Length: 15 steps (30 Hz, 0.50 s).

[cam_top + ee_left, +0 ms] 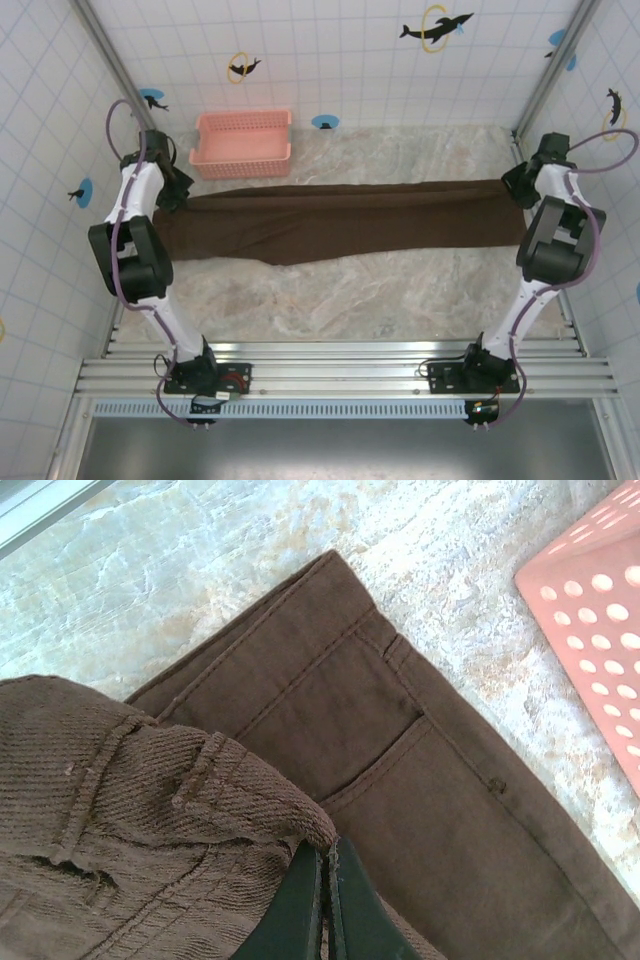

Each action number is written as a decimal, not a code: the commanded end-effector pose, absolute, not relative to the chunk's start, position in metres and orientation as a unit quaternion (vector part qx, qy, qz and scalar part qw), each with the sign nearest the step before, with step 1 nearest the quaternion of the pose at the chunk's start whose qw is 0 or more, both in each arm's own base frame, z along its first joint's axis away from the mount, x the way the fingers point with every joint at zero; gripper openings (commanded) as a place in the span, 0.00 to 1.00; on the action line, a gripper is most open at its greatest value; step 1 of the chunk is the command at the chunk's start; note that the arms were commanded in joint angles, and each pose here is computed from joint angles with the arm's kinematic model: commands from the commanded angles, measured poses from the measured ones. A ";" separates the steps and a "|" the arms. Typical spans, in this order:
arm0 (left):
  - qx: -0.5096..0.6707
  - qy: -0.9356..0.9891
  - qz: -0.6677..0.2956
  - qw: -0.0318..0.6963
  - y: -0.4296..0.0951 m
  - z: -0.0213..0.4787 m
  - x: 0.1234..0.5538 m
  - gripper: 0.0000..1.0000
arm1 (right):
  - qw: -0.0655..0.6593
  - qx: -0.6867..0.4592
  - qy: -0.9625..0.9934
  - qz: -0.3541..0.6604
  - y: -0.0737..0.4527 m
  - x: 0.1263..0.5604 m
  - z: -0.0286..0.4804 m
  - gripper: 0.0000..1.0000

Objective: Roll up the long pants

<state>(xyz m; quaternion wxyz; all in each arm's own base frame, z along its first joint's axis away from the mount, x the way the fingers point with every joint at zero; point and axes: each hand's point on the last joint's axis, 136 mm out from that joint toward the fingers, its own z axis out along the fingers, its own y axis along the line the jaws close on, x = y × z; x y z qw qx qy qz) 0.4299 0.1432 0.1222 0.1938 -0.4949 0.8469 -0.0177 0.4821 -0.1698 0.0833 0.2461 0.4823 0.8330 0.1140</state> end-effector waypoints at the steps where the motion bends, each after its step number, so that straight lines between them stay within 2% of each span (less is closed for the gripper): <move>1: -0.491 0.830 0.026 0.261 0.179 0.133 0.455 0.26 | 0.317 0.468 0.821 0.080 -0.202 0.513 0.103 0.24; 2: -0.492 0.827 0.023 0.272 0.180 0.132 0.461 0.48 | 0.323 0.463 0.821 0.080 -0.203 0.518 0.103 0.39; 4: -0.495 0.819 0.017 0.290 0.183 0.130 0.472 0.72 | 0.332 0.457 0.821 0.083 -0.205 0.526 0.106 0.69; 5: -0.498 0.816 0.020 0.293 0.186 0.131 0.475 0.83 | 0.334 0.455 0.822 0.081 -0.207 0.528 0.110 0.75; 7: -0.502 0.811 0.028 0.300 0.191 0.141 0.480 0.86 | 0.341 0.448 0.823 0.079 -0.208 0.530 0.121 0.84; 8: -0.499 0.810 0.033 0.308 0.194 0.149 0.484 0.87 | 0.343 0.442 0.825 0.078 -0.208 0.530 0.127 0.85; 11: -0.483 0.813 0.046 0.322 0.200 0.175 0.489 0.88 | 0.346 0.418 0.836 0.077 -0.204 0.528 0.145 0.86; 15: -0.465 0.824 0.046 0.320 0.194 0.188 0.480 0.88 | 0.301 0.406 0.860 0.072 -0.197 0.508 0.132 0.87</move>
